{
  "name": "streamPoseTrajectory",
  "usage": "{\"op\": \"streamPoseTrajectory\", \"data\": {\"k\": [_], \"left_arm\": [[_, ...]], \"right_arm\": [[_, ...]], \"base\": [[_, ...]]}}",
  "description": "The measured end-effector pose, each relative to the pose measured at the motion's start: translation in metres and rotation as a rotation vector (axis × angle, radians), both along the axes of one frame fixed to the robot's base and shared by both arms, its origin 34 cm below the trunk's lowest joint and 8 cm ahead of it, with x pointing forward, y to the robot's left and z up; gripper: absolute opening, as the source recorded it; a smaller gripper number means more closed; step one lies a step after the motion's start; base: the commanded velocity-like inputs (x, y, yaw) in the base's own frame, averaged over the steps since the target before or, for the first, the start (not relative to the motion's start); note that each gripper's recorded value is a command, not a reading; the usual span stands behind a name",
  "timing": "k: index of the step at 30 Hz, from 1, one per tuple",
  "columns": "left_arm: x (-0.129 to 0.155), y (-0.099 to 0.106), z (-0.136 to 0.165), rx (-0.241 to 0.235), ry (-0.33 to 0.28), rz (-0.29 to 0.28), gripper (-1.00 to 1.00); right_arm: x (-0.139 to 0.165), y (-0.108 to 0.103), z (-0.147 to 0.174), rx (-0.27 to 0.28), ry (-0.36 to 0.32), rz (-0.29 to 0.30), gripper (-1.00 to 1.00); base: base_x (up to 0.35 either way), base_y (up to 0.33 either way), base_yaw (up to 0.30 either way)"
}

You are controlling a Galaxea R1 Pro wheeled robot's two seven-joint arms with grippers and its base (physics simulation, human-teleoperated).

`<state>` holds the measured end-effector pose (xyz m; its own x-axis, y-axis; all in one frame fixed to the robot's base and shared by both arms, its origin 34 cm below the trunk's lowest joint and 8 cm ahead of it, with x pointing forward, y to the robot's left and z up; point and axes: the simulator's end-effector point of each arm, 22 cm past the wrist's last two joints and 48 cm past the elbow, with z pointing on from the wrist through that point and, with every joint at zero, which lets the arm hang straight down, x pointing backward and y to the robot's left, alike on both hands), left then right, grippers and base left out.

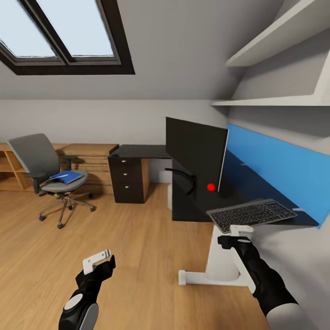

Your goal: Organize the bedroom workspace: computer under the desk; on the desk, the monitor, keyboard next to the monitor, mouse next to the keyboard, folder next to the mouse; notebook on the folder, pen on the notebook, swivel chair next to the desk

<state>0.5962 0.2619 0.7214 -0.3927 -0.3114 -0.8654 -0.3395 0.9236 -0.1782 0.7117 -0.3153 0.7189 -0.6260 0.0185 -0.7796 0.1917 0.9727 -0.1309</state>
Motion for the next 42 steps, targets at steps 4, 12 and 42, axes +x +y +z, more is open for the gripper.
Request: {"op": "streamPoseTrajectory", "data": {"k": [4, 12, 42], "left_arm": [[0.000, 0.000, 0.000, 0.000, 0.000, -0.001, 1.00], [0.000, -0.001, -0.002, -0.002, 0.004, -0.002, 1.00], [-0.001, -0.003, -0.003, -0.004, 0.008, -0.004, 1.00]], "right_arm": [[0.000, 0.000, 0.000, 0.000, 0.000, 0.000, 1.00], [0.000, -0.001, 0.000, -0.002, 0.000, 0.000, 1.00], [0.000, 0.010, -0.001, -0.021, 0.003, 0.029, 1.00]], "base": [[0.196, 0.142, 0.000], [0.079, 0.059, 0.000], [0.080, 0.065, 0.000]]}}
